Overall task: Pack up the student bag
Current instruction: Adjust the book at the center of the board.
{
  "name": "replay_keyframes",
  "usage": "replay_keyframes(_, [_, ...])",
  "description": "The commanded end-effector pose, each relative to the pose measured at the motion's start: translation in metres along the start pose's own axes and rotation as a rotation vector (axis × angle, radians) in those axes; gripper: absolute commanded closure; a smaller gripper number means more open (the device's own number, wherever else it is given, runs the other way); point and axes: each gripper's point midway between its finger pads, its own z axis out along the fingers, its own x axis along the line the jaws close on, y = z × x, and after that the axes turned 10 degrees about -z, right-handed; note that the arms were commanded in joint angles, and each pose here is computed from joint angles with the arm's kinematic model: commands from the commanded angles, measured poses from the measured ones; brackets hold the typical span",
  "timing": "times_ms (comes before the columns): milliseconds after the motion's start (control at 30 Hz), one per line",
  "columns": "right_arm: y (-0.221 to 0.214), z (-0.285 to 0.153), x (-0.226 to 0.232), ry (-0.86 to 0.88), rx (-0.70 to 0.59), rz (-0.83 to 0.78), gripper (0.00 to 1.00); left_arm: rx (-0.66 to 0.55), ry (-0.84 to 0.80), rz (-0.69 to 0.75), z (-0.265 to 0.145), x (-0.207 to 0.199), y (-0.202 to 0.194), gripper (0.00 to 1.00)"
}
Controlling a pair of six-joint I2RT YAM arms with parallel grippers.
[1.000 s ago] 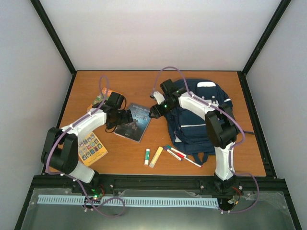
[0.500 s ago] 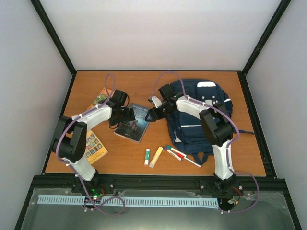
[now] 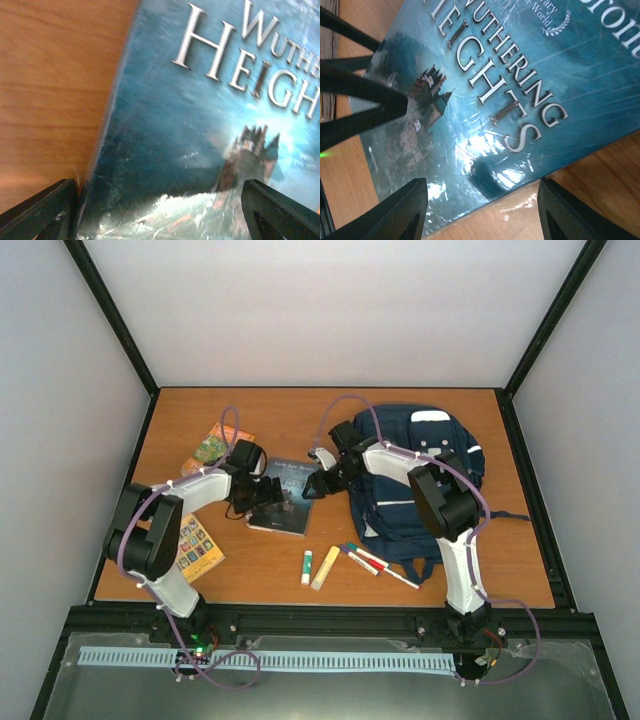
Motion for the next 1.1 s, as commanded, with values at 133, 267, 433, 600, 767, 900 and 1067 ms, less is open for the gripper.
replay_keyframes(133, [-0.002,-0.007,-0.013,-0.023,0.011,0.025,0.37,0.060,-0.218,0.053,-0.027,-0.038,-0.032,0.08])
replay_keyframes(267, [-0.006,-0.013,-0.026,-0.044,0.007,0.074,0.38,0.015,-0.153,0.020,-0.032,-0.022,-0.031,0.08])
replay_keyframes(433, [-0.008,-0.012,-0.030,-0.037,0.006,0.093,0.41,-0.067,-0.087,-0.055,-0.038,-0.005,-0.020,0.11])
replay_keyframes(600, [-0.004,-0.012,-0.025,-0.008,-0.005,0.097,0.42,-0.060,-0.167,-0.090,-0.033,-0.008,-0.013,0.18])
replay_keyframes(767, [-0.008,-0.008,-0.022,0.026,0.000,0.112,0.45,-0.008,-0.253,-0.137,-0.018,-0.013,-0.013,0.18])
replay_keyframes(900, [-0.017,-0.001,-0.026,0.030,0.021,0.140,0.48,0.029,-0.298,-0.145,-0.007,-0.018,-0.016,0.18])
replay_keyframes(1067, [-0.029,0.007,-0.037,-0.009,0.043,0.168,0.53,0.092,-0.339,-0.149,0.001,-0.024,-0.026,0.19])
